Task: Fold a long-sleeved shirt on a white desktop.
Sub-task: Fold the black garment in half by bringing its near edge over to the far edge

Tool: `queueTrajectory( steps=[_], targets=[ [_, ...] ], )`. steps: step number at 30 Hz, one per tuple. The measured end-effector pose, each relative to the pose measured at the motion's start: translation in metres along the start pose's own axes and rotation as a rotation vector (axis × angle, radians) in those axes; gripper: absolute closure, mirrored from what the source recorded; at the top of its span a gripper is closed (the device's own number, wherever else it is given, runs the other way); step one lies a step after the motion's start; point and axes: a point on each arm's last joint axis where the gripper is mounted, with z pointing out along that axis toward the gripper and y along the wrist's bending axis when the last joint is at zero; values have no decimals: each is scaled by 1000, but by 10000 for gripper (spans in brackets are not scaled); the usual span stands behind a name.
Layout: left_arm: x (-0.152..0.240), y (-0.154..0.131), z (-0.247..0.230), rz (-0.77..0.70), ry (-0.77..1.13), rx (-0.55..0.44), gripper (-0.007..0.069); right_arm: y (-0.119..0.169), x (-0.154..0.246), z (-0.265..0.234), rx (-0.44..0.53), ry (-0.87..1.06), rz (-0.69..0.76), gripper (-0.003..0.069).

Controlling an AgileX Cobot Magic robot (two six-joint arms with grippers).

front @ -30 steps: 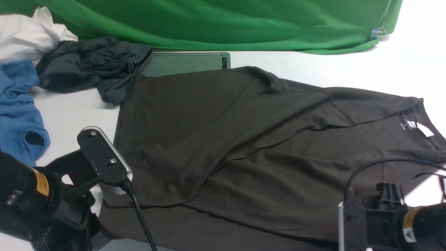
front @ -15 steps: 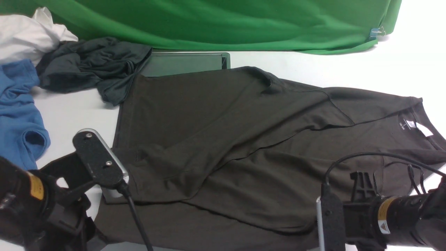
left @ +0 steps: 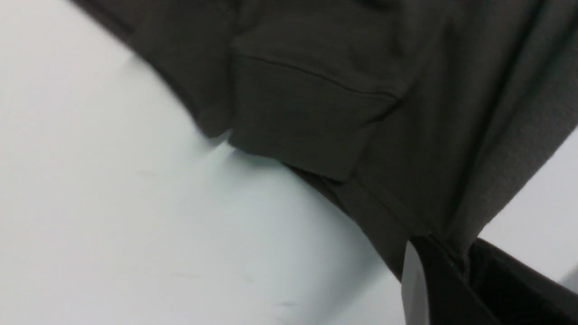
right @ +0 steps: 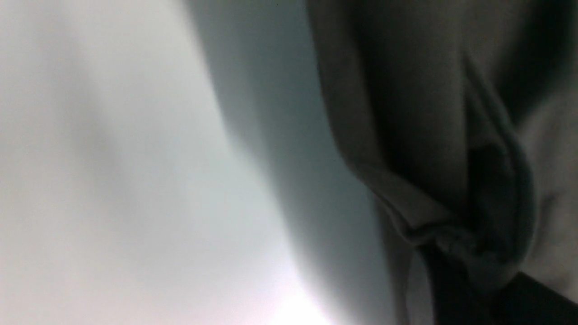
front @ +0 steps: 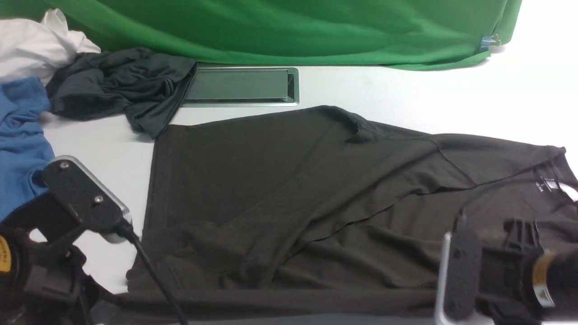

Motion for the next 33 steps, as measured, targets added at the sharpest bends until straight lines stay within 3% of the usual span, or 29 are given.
queueTrajectory(
  steps=[10, 15, 22, 33],
  targets=[
    [-36, 30, 48, -126, -26, -127, 585, -74, -28, 13, 102, -44, 136, 624],
    [-52, 83, 71, -311, -68, -184, 585, -117, -36, 33, 133, -36, 193, 624],
    [-78, 137, 84, -374, -101, -172, 585, -155, -58, 49, 169, -62, 217, 624],
    [-119, 187, 91, -363, -161, -243, 585, -211, -74, 73, 234, -100, 277, 624]
  ],
)
